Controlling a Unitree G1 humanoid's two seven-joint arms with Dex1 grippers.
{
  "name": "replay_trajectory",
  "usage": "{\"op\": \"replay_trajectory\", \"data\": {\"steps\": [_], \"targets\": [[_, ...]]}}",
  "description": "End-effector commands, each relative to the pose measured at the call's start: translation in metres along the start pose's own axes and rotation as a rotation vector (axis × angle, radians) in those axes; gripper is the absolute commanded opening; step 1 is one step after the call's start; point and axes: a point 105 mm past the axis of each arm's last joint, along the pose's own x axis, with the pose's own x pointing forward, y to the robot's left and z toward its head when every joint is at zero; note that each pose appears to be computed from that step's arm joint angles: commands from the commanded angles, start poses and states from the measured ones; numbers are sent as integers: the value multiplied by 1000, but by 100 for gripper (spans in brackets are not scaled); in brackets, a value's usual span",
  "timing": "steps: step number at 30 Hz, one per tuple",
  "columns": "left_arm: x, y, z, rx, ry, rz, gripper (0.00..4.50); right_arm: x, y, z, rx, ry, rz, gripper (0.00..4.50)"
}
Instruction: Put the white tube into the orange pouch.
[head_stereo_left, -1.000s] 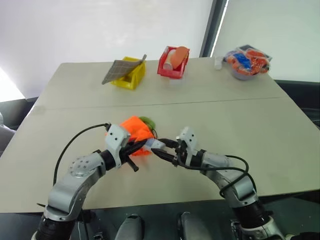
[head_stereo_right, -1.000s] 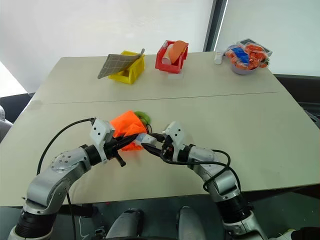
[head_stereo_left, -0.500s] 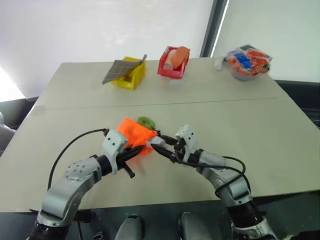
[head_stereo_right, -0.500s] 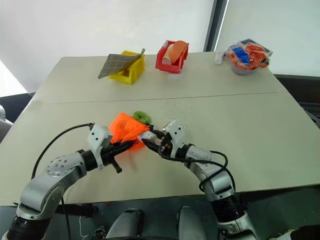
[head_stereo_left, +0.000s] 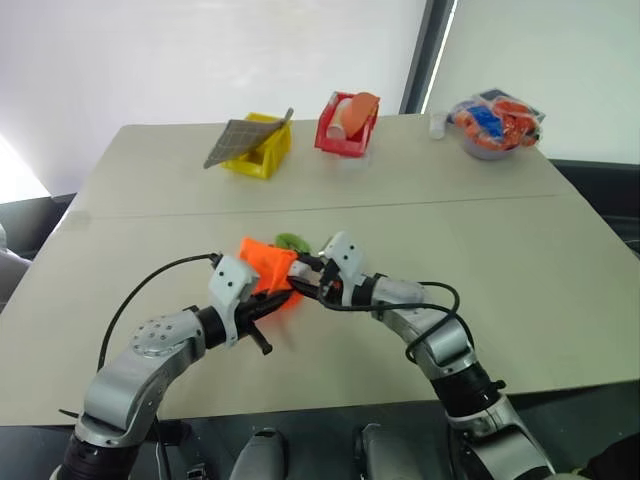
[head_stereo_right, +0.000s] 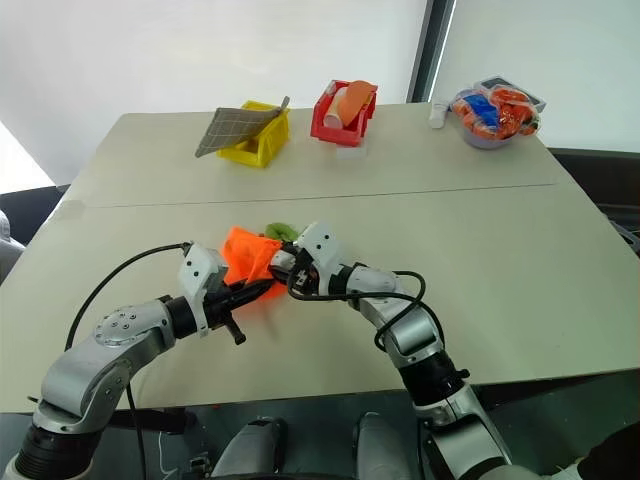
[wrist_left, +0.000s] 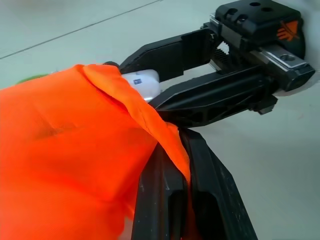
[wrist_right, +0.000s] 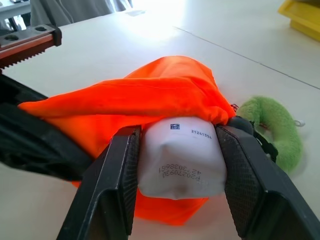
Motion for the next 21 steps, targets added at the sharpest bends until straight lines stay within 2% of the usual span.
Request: {"op": "replay_trajectory", "data": {"steps": [1,11,12,16,21], "targets": [[4,-20,18,49,-68,-75,0,25,32,8,-111,16,131,213],[-10,-21,14,19,-56,-95,0,23,31,5,-108,22,125,213],[-12,-21,13,14,-54,-94,0,22,32,5,-94,20,133,284],[-16,-12,9,1,-46,-60,0,13,32,7,-47,-1,135,446],[-23,2,5,-39,-58,-1,0,-8,27,13,4,-46,133,446]]}}
